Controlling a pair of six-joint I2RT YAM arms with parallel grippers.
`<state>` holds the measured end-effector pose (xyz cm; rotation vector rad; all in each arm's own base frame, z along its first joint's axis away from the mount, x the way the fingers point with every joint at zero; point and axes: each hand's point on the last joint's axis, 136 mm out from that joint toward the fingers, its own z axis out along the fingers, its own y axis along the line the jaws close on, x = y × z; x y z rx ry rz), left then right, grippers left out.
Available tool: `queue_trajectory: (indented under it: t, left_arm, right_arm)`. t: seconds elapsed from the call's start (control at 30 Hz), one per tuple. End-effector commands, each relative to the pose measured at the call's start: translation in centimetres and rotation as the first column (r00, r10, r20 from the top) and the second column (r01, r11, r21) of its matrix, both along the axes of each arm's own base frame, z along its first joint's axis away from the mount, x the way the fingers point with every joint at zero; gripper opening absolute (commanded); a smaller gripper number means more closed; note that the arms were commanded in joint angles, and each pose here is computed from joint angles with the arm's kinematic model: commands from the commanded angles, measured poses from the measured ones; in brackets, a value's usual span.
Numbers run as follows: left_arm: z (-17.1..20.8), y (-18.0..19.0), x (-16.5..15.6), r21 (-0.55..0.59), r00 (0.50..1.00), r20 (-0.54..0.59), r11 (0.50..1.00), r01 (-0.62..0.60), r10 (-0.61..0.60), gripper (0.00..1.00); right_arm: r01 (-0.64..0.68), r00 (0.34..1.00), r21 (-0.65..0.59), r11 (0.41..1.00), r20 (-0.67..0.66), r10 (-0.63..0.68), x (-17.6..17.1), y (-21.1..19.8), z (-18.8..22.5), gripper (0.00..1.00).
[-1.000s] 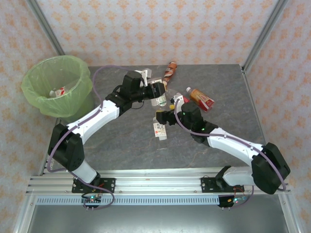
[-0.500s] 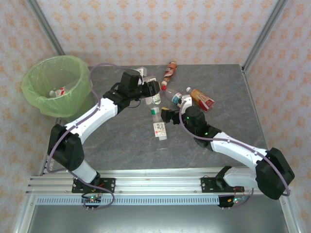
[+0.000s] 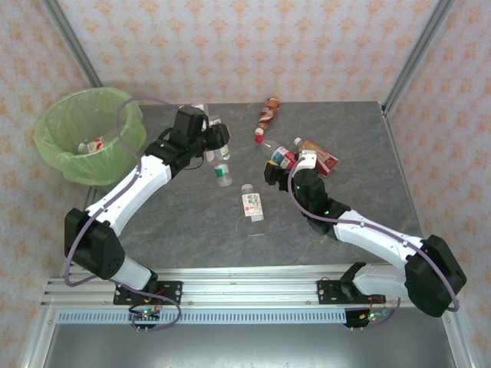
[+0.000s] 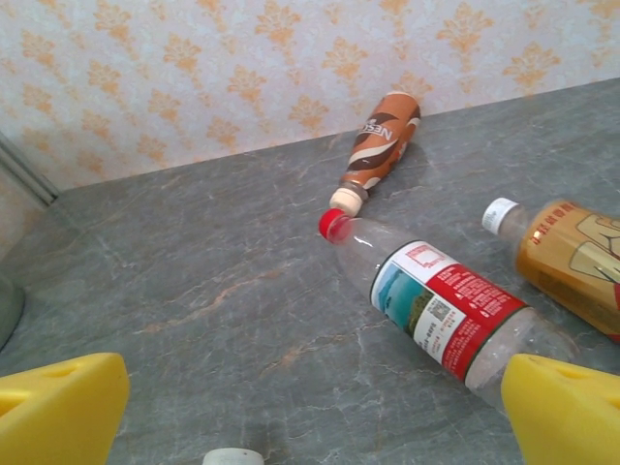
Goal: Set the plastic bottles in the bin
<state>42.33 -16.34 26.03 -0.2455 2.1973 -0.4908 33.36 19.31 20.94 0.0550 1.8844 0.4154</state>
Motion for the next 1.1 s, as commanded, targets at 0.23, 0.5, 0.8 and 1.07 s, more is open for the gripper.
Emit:
queue_trajectory:
  t: [0.23,0.5,0.8,1.07]
  left_arm:
    - [6.0,7.4,-1.4,0.244,0.973,0.145,0.947,-0.209,0.177,0.53]
    - [13.5,14.4,-3.9,0.345,0.843,0.383,0.788,-0.511,0.379,0.52]
    - [19.0,19.7,-5.1,0.321,0.702,0.537,0.657,-0.683,0.468,0.52]
    - [21.4,25.4,-4.9,0.273,0.645,0.557,0.618,-0.737,0.524,0.52]
  right_arm:
    - [0.061,0.998,0.004,0.998,-0.018,-0.061,1.1,-0.3,-0.4,0.99]
    - [0.072,0.997,-0.008,0.997,-0.028,-0.073,1.3,-0.3,-0.9,0.99]
    - [0.098,0.995,-0.009,0.995,-0.034,-0.098,1.3,-0.8,-1.2,0.99]
    - [0.122,0.992,-0.015,0.992,-0.035,-0.122,0.9,-1.6,-1.6,0.99]
